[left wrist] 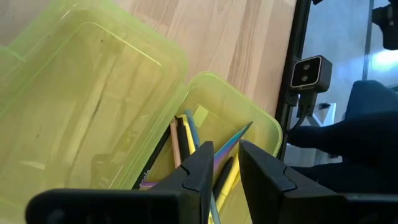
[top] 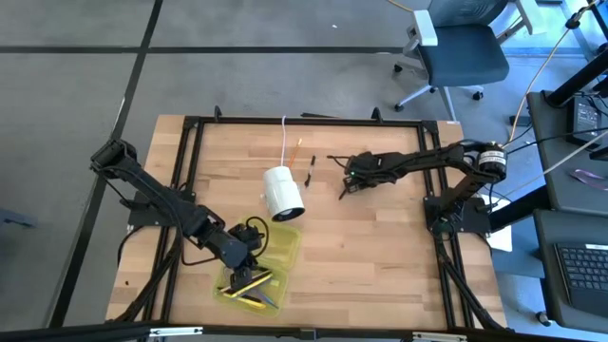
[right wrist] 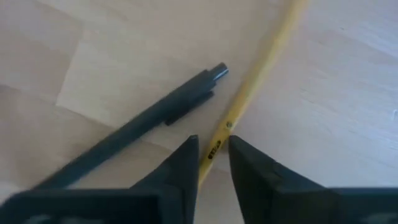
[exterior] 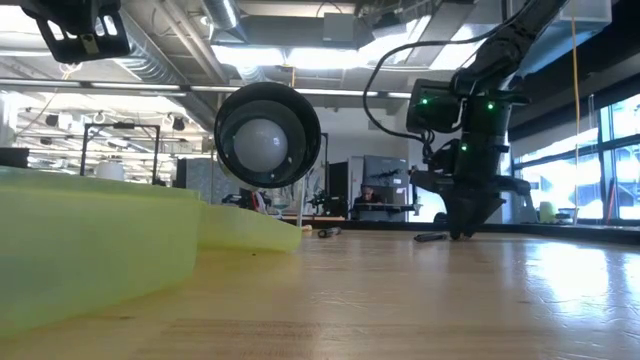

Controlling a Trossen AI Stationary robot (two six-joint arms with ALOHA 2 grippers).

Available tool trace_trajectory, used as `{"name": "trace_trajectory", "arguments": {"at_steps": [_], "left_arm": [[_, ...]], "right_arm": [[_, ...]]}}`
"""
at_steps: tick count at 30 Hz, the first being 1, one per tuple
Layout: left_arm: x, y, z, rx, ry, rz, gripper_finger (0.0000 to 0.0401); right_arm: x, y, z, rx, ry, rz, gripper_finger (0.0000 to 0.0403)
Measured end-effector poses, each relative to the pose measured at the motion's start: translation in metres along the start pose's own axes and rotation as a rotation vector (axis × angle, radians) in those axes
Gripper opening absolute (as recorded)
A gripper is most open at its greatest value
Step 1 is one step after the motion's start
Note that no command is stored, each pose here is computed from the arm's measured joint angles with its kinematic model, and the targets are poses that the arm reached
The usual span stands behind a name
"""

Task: Pick & place school supplies into a supply box
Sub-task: Put the yellow pencil into the supply box

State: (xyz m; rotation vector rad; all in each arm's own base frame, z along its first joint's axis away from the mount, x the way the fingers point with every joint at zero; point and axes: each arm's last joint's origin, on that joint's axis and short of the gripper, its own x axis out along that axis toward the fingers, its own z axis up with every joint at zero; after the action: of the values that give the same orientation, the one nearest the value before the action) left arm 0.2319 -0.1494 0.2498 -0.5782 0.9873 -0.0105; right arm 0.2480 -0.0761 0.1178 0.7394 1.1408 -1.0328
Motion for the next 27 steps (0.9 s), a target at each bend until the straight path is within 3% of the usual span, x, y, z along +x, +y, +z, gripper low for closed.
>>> {"name": "trace_trajectory", "arguments": {"at_steps": [9, 14, 18, 24, 27], "left_arm": [[0.0, 0.0, 0.001, -0.03, -0.023, 0.013, 0.007], [0.0, -0.003, 0.004, -0.034, -0.057, -0.021, 0.0072], [0.0, -0.005, 0.005, -0.037, -0.084, -0.03, 0.0071], [0.0, -0.006, 0.006, -0.039, -0.093, -0.044, 0.0068], [-0.001, -0.007, 0.007, -0.041, -0.101, -0.056, 0.0071]], "right_arm": [[-0.007, 0.013, -0.026, -0.135, 0.009, -0.027, 0.0018], [-0.013, 0.019, -0.047, -0.248, 0.022, -0.048, 0.0024], [-0.019, 0.026, -0.066, -0.411, 0.02, -0.042, 0.0039], [-0.028, 0.038, -0.099, -0.653, -0.012, -0.013, 0.0027], [-0.032, 0.042, -0.114, -0.713, -0.047, 0.013, 0.0025]]}}
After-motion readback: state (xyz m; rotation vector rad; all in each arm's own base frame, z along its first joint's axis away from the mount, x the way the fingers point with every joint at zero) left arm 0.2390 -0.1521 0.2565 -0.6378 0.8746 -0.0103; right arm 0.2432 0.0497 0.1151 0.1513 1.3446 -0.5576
